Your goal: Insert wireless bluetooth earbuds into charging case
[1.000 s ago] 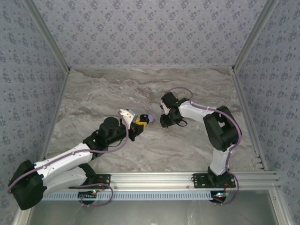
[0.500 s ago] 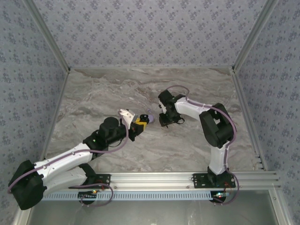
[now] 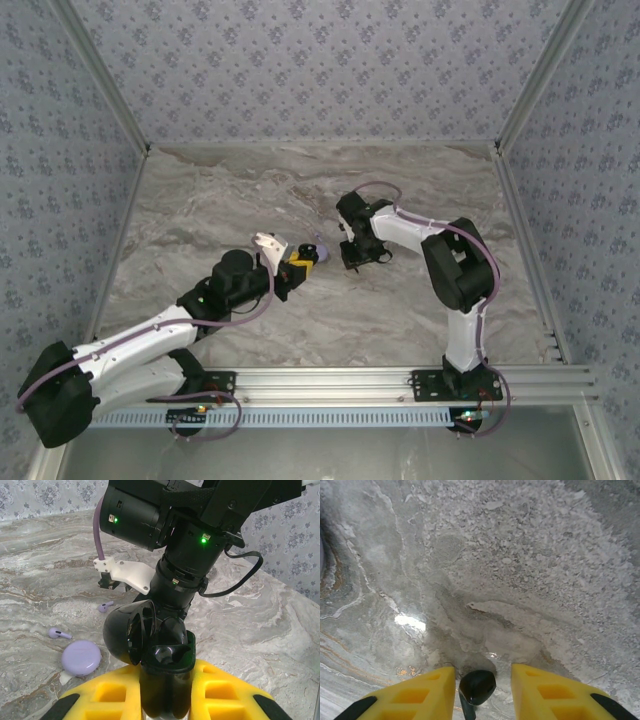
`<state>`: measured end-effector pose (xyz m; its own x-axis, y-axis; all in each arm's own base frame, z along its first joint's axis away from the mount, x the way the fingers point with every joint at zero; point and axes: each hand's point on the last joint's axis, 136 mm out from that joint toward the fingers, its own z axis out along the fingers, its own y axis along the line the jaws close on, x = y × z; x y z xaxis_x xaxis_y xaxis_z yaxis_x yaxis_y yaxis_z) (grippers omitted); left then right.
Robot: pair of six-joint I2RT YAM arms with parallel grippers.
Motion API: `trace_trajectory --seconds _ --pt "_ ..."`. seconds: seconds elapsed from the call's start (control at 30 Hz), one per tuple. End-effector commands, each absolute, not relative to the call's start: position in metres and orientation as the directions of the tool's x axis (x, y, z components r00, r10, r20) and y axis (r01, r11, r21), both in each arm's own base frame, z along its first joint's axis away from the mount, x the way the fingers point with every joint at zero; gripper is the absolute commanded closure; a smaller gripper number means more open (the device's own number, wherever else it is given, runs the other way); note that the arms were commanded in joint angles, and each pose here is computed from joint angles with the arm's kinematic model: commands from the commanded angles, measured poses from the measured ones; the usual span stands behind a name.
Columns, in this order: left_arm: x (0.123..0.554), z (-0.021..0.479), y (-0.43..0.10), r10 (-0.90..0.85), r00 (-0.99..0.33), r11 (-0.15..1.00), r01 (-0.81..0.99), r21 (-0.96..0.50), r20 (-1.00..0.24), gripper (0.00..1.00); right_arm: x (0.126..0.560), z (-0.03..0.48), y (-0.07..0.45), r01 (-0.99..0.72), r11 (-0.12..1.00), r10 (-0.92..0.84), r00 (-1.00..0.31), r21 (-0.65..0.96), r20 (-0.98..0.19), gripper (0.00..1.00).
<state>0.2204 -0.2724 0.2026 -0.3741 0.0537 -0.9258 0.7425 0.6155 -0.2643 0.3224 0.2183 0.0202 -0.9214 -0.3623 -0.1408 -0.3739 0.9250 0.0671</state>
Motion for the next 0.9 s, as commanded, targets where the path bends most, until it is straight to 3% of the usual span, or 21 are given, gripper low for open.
trace_trajectory --seconds 0.0,0.43,0.87 --pt "0.2222 0.2281 -0.2802 0.005 -0.336 0.589 0.762 -0.269 -0.942 0.84 0.3156 0.0107 0.2209 -0.373 0.925 -0.367 -0.926 0.068 -0.092 0.65" --pt "0.2214 0.2277 -0.2798 0.005 -0.337 0.588 0.763 -0.269 -0.942 0.84 0.3127 0.0105 0.2274 -0.396 0.917 -0.390 -0.917 0.057 -0.086 0.72" --pt "0.2212 0.2277 -0.2789 0.005 -0.336 0.589 0.762 -0.269 -0.942 0.84 0.3132 0.0053 0.2287 -0.403 0.914 -0.399 -0.914 0.041 -0.072 0.70"
